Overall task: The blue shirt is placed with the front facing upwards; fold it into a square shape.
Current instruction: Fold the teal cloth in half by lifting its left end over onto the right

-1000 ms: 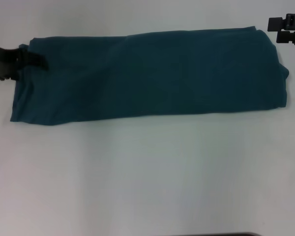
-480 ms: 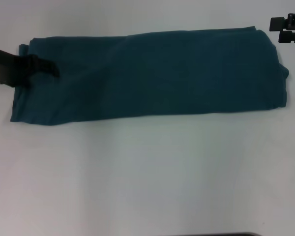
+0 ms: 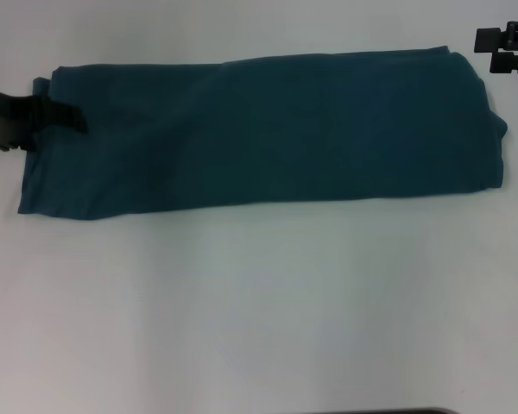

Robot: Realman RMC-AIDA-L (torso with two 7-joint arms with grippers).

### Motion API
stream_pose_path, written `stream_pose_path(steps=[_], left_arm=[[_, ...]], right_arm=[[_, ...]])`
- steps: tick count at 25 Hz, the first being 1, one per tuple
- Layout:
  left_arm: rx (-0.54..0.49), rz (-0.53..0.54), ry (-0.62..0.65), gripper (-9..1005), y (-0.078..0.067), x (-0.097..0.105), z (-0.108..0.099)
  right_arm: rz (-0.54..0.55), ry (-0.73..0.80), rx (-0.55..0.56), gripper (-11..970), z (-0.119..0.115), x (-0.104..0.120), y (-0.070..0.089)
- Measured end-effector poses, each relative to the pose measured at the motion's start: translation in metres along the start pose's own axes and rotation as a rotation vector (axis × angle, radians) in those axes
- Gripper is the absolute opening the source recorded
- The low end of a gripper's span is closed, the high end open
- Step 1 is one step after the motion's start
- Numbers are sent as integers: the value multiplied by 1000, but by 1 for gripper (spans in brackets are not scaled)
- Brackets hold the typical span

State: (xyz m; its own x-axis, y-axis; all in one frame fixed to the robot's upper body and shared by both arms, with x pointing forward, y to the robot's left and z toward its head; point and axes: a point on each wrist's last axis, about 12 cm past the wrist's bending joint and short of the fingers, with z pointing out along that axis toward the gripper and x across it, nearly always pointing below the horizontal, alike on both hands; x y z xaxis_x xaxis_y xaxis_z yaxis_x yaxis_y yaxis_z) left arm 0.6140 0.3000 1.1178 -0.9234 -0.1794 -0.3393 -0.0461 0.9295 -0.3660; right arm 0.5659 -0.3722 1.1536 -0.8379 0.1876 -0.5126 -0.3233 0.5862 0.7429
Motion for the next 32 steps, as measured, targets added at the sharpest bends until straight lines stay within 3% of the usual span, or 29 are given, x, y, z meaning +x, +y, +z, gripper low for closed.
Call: stream_pose_path(steps=[6, 16, 32], left_arm=[[10, 3, -21, 908, -2, -4, -7], [-92, 20, -50, 908, 0, -5, 4], [-90, 13, -3, 907, 0, 0, 15]], right_arm=[[-2, -1, -3, 896, 0, -1, 1], [-3, -5, 2, 895, 0, -2, 0], [0, -8, 1, 893, -1, -1, 0]])
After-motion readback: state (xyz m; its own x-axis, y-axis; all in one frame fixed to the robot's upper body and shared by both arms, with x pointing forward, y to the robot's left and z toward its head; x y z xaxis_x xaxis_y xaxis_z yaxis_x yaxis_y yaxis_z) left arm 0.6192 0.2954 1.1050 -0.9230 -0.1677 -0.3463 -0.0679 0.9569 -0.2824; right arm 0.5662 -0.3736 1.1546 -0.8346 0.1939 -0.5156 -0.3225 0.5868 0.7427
